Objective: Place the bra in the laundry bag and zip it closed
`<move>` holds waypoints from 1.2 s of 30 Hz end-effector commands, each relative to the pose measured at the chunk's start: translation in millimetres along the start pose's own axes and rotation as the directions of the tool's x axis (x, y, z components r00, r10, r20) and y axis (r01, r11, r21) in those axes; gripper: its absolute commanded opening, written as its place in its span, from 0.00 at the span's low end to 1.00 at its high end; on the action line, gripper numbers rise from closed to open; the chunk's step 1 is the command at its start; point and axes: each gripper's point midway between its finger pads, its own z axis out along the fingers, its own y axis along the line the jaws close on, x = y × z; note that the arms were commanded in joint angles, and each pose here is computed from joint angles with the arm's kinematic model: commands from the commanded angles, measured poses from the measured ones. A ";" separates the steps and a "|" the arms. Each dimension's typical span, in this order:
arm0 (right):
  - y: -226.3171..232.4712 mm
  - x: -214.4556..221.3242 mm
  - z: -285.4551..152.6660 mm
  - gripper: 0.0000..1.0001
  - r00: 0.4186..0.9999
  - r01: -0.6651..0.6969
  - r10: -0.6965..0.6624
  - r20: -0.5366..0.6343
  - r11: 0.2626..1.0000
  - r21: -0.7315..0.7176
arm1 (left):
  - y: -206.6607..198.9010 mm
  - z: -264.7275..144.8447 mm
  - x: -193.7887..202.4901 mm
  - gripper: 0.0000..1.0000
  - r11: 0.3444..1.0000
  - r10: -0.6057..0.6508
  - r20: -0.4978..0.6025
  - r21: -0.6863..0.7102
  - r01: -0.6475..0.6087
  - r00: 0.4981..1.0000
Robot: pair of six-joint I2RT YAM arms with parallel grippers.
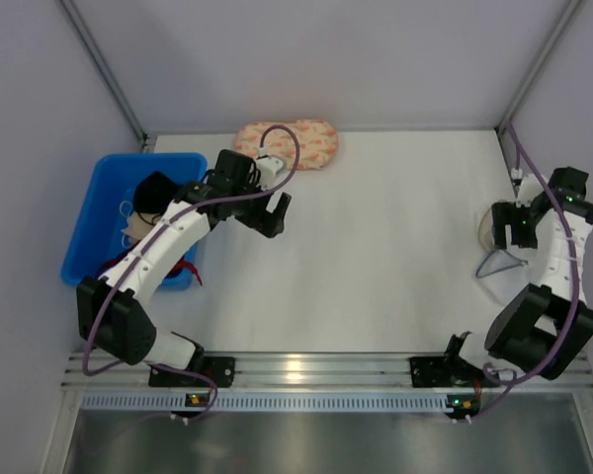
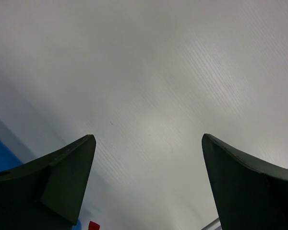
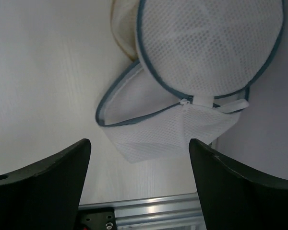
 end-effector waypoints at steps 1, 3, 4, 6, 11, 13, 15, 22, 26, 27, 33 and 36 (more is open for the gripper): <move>-47.4 -25.6 -3.1 0.83 1.000 0.000 -0.004 0.029 0.992 0.126 | -16.0 -4.9 -16.2 0.98 0.995 -0.043 0.026 0.089 0.040 0.999; -57.2 -43.0 5.6 0.81 0.999 -0.035 0.031 0.033 0.990 0.134 | -18.5 -2.4 -17.7 0.98 0.993 -0.050 0.022 0.106 0.047 0.999; -58.4 -45.3 19.8 0.79 0.999 -0.039 0.039 0.002 0.992 0.120 | -18.3 -1.9 -18.4 0.98 0.993 -0.053 0.021 0.105 0.050 0.998; -67.0 -61.5 27.5 0.78 0.999 -0.043 0.042 0.015 0.989 0.143 | -17.3 -0.5 -19.0 0.98 0.994 -0.052 0.018 0.102 0.050 0.998; -85.3 -69.2 66.6 0.74 0.997 -0.038 0.050 -0.052 0.980 0.196 | -14.6 -1.4 -20.5 0.98 0.995 -0.051 0.015 0.087 0.049 0.999; -90.0 -71.7 78.9 0.69 0.996 -0.037 0.052 -0.067 0.978 0.206 | -14.5 -1.6 -18.9 0.98 0.995 -0.050 0.012 0.086 0.049 0.999; -90.4 -69.9 87.3 0.66 0.995 -0.037 0.056 -0.086 0.977 0.210 | -13.5 -0.3 -17.7 0.98 0.995 -0.055 0.006 0.080 0.055 0.998; -71.2 -41.6 124.6 0.49 0.982 -0.017 0.042 -0.185 0.991 0.134 | -10.3 0.6 -16.4 0.98 0.996 -0.057 0.002 0.062 0.057 0.998; -63.4 -32.7 124.4 0.28 0.981 -0.007 0.028 -0.190 0.994 0.108 | -9.6 0.2 -16.1 0.98 0.997 -0.055 0.003 0.057 0.055 0.998; -62.6 -32.5 123.5 0.23 0.982 0.000 0.020 -0.189 0.995 0.102 | -9.3 0.3 -16.0 0.98 0.997 -0.054 0.003 0.056 0.054 0.999; -61.0 -35.8 104.7 0.00 0.987 0.015 -0.003 -0.160 0.997 0.073 | -4.0 -2.8 -21.2 0.98 0.999 -0.043 0.017 0.027 0.043 0.999; -52.3 -46.9 78.7 0.00 0.994 0.015 -0.012 -0.110 1.000 0.025 | -3.4 -6.2 -24.2 0.98 0.999 -0.032 0.030 0.023 0.031 0.999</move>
